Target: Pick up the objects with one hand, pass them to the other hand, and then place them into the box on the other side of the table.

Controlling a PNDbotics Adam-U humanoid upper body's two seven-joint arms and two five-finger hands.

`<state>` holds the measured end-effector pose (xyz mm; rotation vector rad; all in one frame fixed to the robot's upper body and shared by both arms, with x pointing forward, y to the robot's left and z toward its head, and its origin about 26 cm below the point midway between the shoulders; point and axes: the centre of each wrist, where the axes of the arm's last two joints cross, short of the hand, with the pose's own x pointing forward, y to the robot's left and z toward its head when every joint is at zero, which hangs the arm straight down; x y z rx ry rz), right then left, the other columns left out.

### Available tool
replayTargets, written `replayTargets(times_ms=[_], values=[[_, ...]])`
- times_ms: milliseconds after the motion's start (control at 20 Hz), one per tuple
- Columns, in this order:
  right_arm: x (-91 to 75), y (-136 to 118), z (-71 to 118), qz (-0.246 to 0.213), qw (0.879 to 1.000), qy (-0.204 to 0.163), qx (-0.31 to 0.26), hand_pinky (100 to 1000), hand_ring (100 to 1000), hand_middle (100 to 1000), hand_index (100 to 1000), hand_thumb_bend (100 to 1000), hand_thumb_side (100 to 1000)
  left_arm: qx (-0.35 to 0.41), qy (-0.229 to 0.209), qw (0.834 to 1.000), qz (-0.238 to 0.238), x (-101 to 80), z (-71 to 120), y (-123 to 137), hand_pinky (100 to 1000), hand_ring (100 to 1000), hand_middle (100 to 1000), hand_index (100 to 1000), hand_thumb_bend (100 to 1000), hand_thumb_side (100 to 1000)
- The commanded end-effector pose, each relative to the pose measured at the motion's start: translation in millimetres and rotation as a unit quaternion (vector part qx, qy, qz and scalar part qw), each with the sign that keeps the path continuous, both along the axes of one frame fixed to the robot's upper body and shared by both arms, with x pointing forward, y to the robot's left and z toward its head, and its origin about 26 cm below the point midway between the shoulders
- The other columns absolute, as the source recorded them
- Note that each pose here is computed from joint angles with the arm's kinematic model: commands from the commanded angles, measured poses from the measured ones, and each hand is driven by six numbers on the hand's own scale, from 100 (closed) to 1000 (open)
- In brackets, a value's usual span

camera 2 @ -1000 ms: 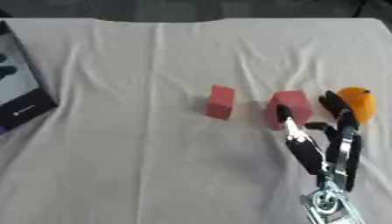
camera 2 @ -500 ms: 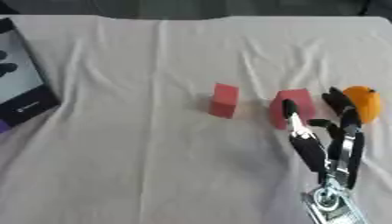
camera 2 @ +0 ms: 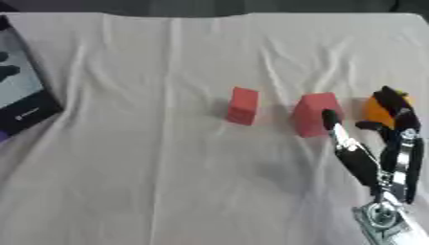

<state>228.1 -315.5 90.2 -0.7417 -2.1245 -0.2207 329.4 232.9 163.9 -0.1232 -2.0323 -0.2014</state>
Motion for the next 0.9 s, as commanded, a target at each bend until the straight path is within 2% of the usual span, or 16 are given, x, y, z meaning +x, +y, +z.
replayTargets(times_ms=[50, 350, 450, 500, 550, 700, 900], values=[[-3.6, -13.7, 7.9, 0.014, 0.999, -0.001, -0.034, 518, 855, 743, 825, 664, 396, 0.014, -0.012, 1.0, 0.008, -0.9, 6.5, 7.5, 1000, 711, 705, 738, 125, 871], [-7.2, -23.3, 10.3, 0.026, 0.998, 0.01, -0.057, 519, 856, 746, 826, 664, 397, 0.015, -0.012, 1.0, 0.009, -1.2, 6.6, 8.2, 1000, 711, 705, 738, 125, 871], [-13.0, -24.9, 5.1, 0.033, 0.995, 0.039, -0.08, 544, 897, 789, 871, 662, 424, 0.015, -0.018, 1.0, 0.001, -1.8, 10.4, 5.5, 1000, 711, 705, 738, 125, 867], [-15.7, -28.6, 4.8, 0.034, 0.993, 0.054, -0.099, 547, 899, 792, 873, 601, 459, 0.015, -0.018, 1.0, -0.003, -2.2, 10.9, 4.5, 1000, 711, 705, 738, 124, 868], [-17.2, -33.2, 6.5, 0.032, 0.99, 0.065, -0.119, 548, 899, 793, 873, 661, 426, 0.016, -0.018, 1.0, -0.005, -2.7, 11.2, 4.1, 1000, 711, 705, 738, 123, 869], [-18.1, -47.5, 16.9, 0.026, 0.983, 0.09, -0.158, 555, 906, 801, 874, 657, 430, 0.024, -0.016, 1.0, -0.01, -5.1, 11.1, 4.5, 1000, 712, 705, 737, 116, 872], [-11.6, -65.4, 43.0, 0.025, 0.976, 0.099, -0.191, 564, 908, 804, 876, 654, 429, 0.031, -0.017, 0.999, -0.016, -8.0, 13.5, 4.0, 1000, 712, 705, 737, 114, 871]])
